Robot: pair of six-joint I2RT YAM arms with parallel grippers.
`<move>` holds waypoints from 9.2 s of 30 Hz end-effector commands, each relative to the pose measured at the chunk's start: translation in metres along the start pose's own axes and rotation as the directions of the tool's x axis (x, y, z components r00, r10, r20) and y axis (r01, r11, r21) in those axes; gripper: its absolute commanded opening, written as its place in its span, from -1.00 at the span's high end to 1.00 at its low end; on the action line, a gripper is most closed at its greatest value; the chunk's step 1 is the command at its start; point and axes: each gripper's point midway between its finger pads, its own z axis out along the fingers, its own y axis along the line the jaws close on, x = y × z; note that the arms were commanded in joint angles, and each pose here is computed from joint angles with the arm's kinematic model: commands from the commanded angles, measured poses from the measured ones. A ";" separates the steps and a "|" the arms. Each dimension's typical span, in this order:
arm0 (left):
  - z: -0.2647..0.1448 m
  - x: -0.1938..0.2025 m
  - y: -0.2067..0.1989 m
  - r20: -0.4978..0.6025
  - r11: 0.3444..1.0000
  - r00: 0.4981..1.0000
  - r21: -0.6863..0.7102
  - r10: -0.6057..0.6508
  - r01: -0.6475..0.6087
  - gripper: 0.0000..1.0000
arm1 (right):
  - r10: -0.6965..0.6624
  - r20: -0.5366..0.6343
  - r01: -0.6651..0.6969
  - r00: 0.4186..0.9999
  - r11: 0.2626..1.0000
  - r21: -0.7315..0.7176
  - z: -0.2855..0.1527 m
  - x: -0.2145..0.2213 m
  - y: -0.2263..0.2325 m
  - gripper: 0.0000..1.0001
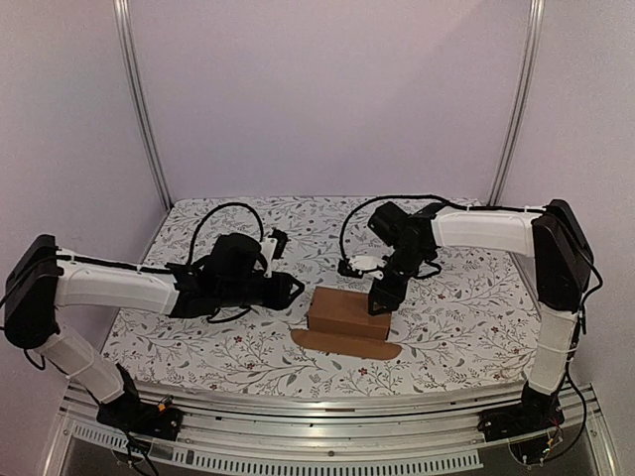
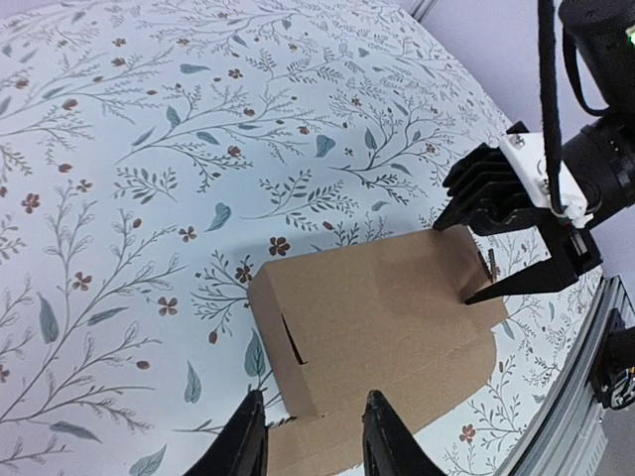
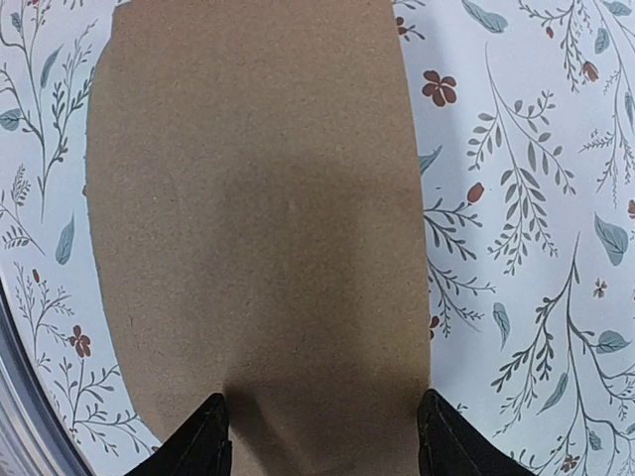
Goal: Fold the paper box
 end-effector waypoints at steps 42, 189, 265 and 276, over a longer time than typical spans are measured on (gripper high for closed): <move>-0.047 0.078 0.060 -0.048 0.958 0.966 -0.149 -0.253 0.244 0.23 | -0.123 -0.193 0.116 0.973 0.992 -0.046 0.025 0.012 0.009 -0.70; 0.057 0.071 -0.046 -0.324 0.987 0.943 0.157 0.078 -0.028 0.95 | 0.128 -0.031 -0.129 0.991 0.991 -0.024 0.019 0.034 -0.002 -0.68; 0.015 0.005 -0.047 -0.228 0.978 0.951 0.071 0.209 -0.198 0.47 | 0.502 -0.179 -0.511 0.846 0.666 -0.544 0.008 0.021 0.006 0.18; 0.016 0.008 -0.036 -0.272 0.942 0.903 0.042 0.332 -0.334 0.09 | 0.467 -0.110 -0.453 0.878 0.733 -0.508 -0.024 0.014 -0.010 -0.38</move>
